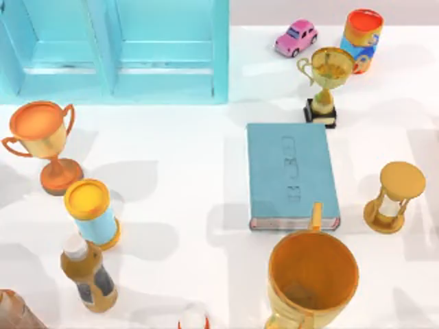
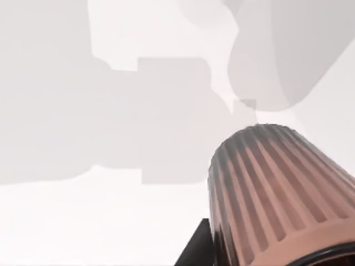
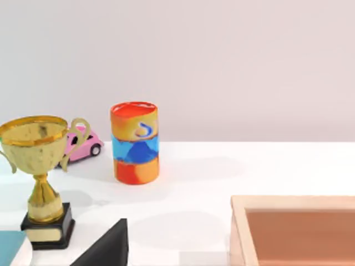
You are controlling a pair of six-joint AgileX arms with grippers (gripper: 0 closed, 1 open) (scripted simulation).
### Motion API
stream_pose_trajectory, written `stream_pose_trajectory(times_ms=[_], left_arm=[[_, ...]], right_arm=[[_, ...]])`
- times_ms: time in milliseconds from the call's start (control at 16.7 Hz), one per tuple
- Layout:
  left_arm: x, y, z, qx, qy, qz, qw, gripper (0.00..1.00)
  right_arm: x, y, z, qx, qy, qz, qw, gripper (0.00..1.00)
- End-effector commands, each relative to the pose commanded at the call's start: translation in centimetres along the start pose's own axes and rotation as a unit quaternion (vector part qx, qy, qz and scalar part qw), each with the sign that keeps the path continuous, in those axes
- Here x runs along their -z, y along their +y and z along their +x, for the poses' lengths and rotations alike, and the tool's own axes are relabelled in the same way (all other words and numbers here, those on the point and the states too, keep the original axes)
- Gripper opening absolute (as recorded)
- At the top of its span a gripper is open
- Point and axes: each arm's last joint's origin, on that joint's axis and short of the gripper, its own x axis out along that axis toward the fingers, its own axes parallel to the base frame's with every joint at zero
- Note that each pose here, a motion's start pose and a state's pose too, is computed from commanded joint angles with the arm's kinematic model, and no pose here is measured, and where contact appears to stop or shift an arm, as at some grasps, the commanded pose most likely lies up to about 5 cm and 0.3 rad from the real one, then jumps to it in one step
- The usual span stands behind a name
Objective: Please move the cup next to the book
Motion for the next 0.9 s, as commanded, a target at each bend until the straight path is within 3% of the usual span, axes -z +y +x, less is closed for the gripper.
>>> stream_pose_trajectory(times_ms=[480, 720, 900], left_arm=[[0.1, 1.3, -1.2, -0.013, 0.018, -0.010, 1.000, 0.00], [-0.6, 6.0, -5.1, -0.066, 0.057, -0.054, 0.995, 0.00], [-2.7, 10.7, -8.4, -0.114, 0.058, -0.118, 0.985, 0.00]], right_arm=[[0.0, 0.0, 0.0, 0.000, 0.000, 0.000, 1.000, 1.00], [0.0, 0.0, 0.0, 0.000, 0.000, 0.000, 1.000, 1.00], [0.0, 0.0, 0.0, 0.000, 0.000, 0.000, 1.000, 1.00]])
